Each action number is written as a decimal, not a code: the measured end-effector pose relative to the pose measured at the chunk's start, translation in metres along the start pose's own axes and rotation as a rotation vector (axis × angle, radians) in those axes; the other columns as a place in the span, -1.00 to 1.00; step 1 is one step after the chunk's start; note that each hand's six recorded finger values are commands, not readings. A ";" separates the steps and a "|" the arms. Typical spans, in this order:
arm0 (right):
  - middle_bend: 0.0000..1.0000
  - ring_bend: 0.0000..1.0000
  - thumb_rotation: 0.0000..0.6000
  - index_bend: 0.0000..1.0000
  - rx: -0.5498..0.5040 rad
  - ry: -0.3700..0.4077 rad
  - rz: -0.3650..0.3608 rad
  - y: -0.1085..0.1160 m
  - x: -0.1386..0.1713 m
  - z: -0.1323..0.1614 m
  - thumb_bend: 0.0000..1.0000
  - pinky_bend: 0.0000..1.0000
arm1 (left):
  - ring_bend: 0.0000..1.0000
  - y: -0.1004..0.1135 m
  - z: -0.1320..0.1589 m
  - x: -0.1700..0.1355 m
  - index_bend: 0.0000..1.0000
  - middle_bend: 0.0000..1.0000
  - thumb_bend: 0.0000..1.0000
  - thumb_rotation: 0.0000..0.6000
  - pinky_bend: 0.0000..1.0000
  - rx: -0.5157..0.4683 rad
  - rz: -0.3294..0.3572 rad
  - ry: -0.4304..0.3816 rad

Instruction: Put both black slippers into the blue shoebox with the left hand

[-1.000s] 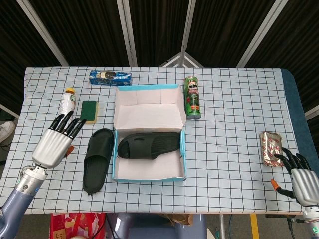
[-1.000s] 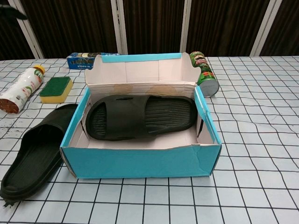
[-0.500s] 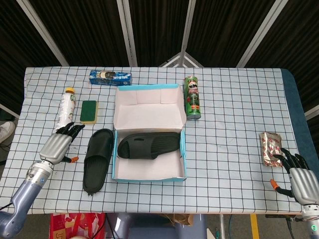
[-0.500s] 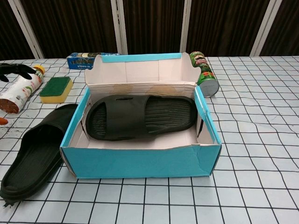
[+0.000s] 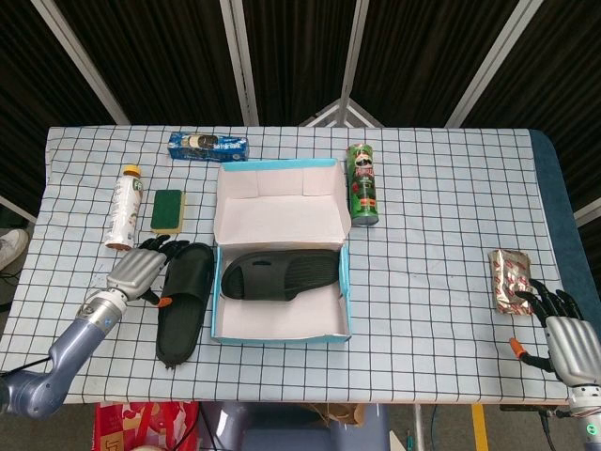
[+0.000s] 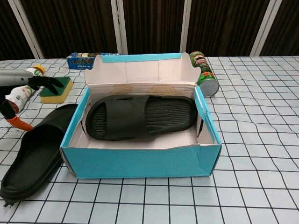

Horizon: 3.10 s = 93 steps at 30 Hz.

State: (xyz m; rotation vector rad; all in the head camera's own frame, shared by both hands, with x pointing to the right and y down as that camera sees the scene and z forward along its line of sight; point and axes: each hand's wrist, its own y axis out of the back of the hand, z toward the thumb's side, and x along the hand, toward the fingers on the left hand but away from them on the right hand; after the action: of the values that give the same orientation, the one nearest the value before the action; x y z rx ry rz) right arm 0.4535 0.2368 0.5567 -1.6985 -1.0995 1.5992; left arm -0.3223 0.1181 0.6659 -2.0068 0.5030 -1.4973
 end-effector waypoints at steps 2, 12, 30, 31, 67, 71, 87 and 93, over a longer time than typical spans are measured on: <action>-0.81 -0.68 1.00 -0.57 0.001 -0.003 0.003 0.000 0.000 0.000 -0.39 -0.83 | -0.99 0.001 0.003 0.005 -0.90 -0.76 -0.77 1.00 -0.82 0.022 -0.016 -0.001; -0.81 -0.68 1.00 -0.58 0.005 -0.009 0.011 -0.002 -0.001 -0.001 -0.39 -0.83 | -0.99 -0.012 0.019 0.026 -0.81 -0.65 -0.75 1.00 -0.82 0.097 -0.071 -0.007; -0.81 -0.68 1.00 -0.58 0.006 -0.010 0.031 -0.004 -0.001 0.000 -0.39 -0.83 | -0.76 -0.021 0.021 0.036 0.09 0.08 -0.18 1.00 -0.82 0.165 -0.020 0.002; -0.81 -0.68 1.00 -0.58 0.006 -0.010 0.031 -0.003 -0.001 0.000 -0.39 -0.83 | -0.74 -0.020 0.020 0.036 0.13 0.11 -0.14 1.00 -0.82 0.171 -0.012 0.004; -0.81 -0.68 1.00 -0.58 -0.030 -0.002 0.006 0.005 0.006 -0.003 -0.39 -0.83 | -0.72 0.127 0.205 -0.054 0.14 0.14 -0.08 1.00 -0.80 1.136 0.867 -0.651; -0.81 -0.68 1.00 -0.58 -0.030 -0.006 0.010 0.005 0.006 -0.004 -0.39 -0.83 | -0.72 0.105 0.231 -0.045 0.13 0.13 -0.08 1.00 -0.80 1.118 0.832 -0.741; -0.81 -0.68 1.00 -0.58 -0.031 -0.013 0.015 0.004 0.005 -0.006 -0.39 -0.83 | -0.73 0.047 0.256 -0.018 0.12 0.12 -0.08 1.00 -0.80 1.025 0.685 -0.863; -0.81 -0.68 1.00 -0.58 -0.033 -0.021 0.013 0.005 0.004 -0.007 -0.39 -0.83 | -0.73 0.025 0.260 -0.011 0.12 0.12 -0.08 1.00 -0.80 1.006 0.648 -0.911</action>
State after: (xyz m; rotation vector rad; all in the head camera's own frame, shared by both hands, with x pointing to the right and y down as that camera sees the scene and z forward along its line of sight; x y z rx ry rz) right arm 0.4613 0.2389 0.5511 -1.7172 -1.1334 1.6186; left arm -0.0765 0.1644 0.5890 -1.2738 -0.0373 -0.2139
